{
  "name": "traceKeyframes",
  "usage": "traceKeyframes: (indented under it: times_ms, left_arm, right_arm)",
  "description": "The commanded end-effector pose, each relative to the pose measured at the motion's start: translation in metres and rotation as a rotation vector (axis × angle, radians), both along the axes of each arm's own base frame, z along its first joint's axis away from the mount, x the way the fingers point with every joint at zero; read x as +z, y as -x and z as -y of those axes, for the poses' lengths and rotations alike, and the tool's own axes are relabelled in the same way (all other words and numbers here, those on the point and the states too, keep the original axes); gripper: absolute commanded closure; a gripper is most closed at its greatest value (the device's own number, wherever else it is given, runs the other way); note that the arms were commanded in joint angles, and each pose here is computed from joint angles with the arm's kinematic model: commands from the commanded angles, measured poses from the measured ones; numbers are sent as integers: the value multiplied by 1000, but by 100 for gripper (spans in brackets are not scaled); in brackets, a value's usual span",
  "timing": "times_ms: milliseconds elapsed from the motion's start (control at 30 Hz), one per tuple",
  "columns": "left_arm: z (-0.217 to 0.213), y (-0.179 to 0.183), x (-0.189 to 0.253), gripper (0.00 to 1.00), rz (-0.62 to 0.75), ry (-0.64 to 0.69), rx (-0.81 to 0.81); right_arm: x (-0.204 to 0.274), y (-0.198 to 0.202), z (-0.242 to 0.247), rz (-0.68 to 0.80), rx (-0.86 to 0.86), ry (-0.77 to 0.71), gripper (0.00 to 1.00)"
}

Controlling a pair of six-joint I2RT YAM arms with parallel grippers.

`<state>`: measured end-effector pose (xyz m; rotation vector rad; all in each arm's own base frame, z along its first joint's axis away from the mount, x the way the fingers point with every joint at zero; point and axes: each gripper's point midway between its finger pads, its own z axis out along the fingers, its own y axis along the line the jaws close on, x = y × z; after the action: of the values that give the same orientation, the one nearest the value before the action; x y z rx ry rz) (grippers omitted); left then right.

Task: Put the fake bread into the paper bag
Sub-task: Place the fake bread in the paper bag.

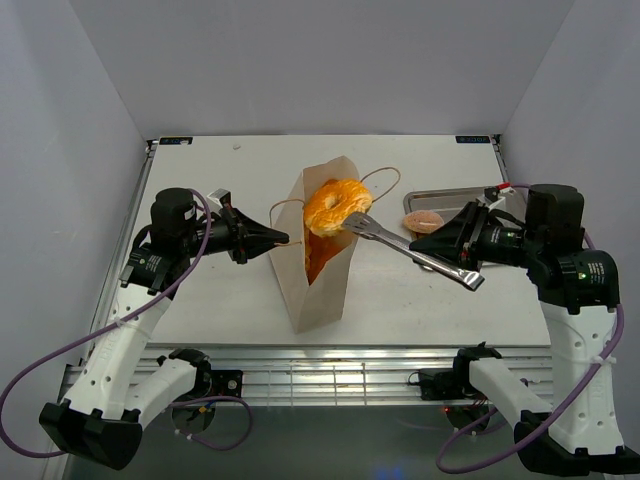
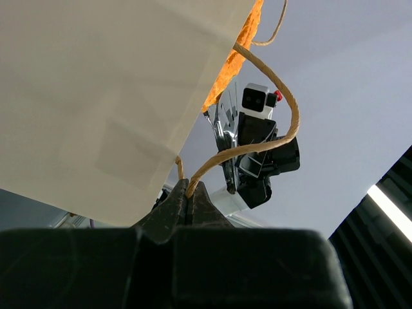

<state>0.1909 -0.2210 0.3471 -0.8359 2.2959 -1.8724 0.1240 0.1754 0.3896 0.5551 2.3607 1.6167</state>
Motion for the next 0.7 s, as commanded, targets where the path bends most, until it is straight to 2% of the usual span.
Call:
traceKeyframes:
  times_ms: [0, 400, 500, 667]
  left_arm:
    - [0, 4, 12, 100, 45, 10, -18]
    - [0, 4, 11, 100, 42, 9, -17]
    - [0, 4, 11, 100, 43, 10, -18]
    - [0, 5, 9, 100, 38, 9, -14]
  right_arm:
    - [16, 8, -4, 92, 56, -49, 60]
    - [17, 10, -5, 100, 64, -57, 55]
    - [25, 8, -5, 141, 59, -66, 58]
    - [41, -13, -6, 207, -9, -116, 72]
